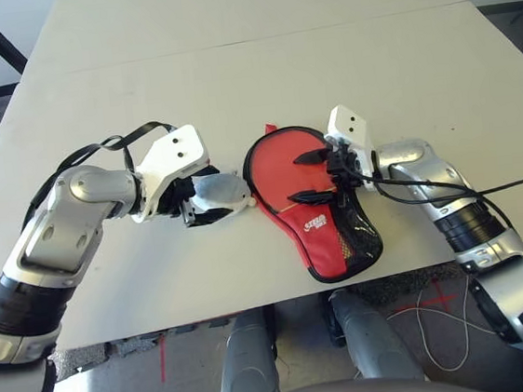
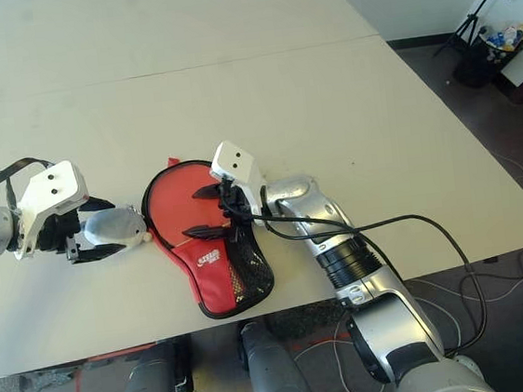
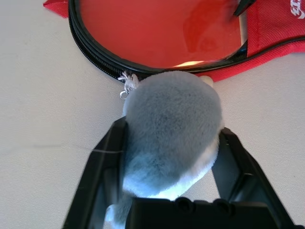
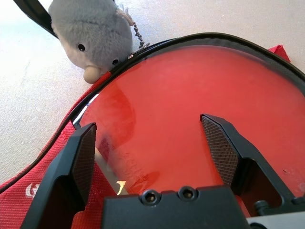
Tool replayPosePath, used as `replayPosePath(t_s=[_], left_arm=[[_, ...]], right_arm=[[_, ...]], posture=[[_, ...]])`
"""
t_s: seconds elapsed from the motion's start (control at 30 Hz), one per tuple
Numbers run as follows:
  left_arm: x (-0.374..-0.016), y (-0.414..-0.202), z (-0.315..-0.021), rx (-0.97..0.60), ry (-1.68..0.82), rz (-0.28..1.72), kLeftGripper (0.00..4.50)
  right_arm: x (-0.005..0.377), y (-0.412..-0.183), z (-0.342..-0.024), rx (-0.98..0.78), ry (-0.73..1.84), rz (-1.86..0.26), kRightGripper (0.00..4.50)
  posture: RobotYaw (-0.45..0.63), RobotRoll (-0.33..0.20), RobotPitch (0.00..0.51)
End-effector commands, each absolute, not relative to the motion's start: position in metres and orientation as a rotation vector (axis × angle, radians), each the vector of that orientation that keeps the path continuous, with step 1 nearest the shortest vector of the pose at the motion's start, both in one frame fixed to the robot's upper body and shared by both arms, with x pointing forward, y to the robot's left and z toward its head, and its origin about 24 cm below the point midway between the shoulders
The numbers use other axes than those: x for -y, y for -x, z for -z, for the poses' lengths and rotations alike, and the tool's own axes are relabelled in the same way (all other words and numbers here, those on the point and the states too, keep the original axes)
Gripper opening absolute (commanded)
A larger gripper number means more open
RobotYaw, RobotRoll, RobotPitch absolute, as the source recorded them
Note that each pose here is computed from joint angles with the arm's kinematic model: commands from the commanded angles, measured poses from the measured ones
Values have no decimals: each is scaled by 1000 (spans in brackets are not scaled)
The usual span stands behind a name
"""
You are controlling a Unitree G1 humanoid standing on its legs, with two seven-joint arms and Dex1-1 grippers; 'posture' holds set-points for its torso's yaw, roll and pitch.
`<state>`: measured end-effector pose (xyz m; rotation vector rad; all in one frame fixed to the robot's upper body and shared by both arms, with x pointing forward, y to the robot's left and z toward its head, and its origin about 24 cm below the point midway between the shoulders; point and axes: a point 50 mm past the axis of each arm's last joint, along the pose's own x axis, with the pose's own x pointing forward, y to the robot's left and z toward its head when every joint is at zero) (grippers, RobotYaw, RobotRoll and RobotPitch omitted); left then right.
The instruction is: Store the ping-pong paddle in its case and zip it.
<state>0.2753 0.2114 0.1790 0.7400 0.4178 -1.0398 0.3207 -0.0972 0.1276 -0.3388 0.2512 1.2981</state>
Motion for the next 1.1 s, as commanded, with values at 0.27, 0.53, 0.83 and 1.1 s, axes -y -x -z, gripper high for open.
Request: replayPosePath(t_s=[0.27, 0.53, 0.83, 1.1], left_arm=[[-213, -281, -178, -435, -757, 1021, 276], [-214, -310, -192, -301, -847, 858, 225], [-205, -342, -205, -195, -894, 749, 213], [-182, -375, -210, -121, -871, 722, 211]], right_arm=[[100, -318, -110, -351, 359, -1276, 4500], [100, -317, -106, -367, 381, -1277, 4500], [100, -316, -104, -373, 410, -1276, 4500], [97, -316, -102, -376, 416, -1281, 4500]], posture=[[-1, 0, 236], [-1, 0, 235], [-2, 0, 234], [-1, 0, 233]])
